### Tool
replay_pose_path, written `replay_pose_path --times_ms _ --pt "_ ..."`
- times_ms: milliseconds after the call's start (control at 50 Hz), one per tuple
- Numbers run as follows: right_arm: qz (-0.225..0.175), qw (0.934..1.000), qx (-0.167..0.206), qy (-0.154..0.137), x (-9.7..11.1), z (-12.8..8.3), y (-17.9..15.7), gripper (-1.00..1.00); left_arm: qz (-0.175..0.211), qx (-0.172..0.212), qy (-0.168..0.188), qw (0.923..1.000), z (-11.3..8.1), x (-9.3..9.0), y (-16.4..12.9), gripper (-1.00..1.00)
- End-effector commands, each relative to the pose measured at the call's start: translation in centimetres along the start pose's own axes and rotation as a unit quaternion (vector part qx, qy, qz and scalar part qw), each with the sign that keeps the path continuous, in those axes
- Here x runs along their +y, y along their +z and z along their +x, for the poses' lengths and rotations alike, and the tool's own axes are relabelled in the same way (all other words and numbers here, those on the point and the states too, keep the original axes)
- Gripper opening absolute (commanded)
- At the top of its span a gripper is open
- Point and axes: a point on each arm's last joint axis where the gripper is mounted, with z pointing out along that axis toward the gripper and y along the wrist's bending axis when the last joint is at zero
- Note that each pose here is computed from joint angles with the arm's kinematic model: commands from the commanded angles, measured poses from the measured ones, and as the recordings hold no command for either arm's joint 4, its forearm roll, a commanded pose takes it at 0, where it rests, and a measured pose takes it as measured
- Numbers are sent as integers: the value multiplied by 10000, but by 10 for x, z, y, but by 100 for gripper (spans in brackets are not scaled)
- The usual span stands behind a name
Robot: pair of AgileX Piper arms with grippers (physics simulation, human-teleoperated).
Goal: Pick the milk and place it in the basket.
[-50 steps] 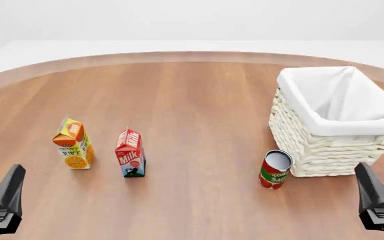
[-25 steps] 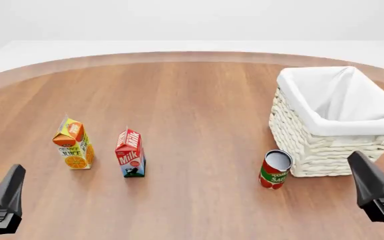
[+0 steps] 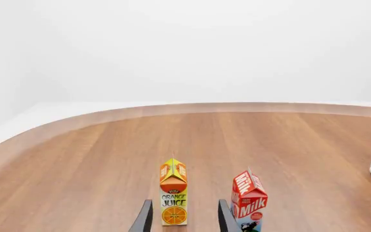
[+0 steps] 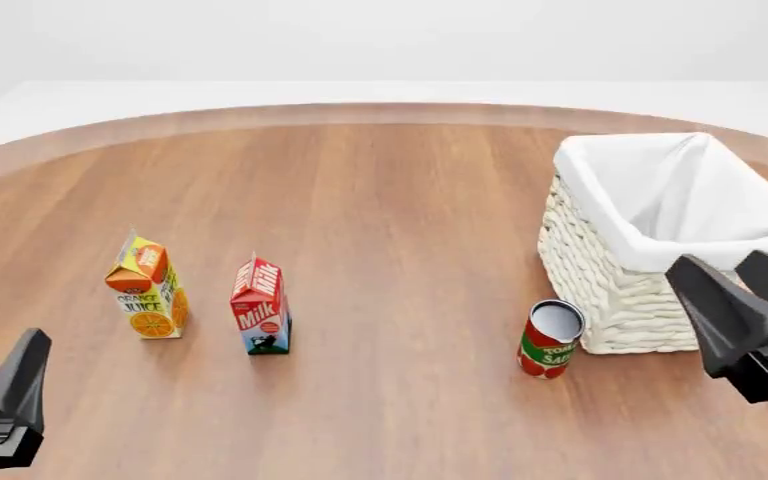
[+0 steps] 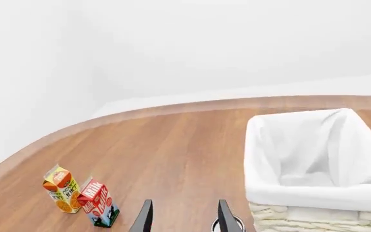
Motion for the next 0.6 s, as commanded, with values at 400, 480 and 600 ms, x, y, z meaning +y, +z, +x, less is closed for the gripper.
replay_pose_path --times_ms 400,480,600 --pt "-853 9952 416 244 33 -20 63 100 0 0 0 10000 0 0 0 100" --pt "-928 9940 455 366 38 -21 70 100 0 0 0 10000 0 0 0 100" --pt "-1015 9922 560 455 46 -25 82 100 0 0 0 10000 0 0 0 100"
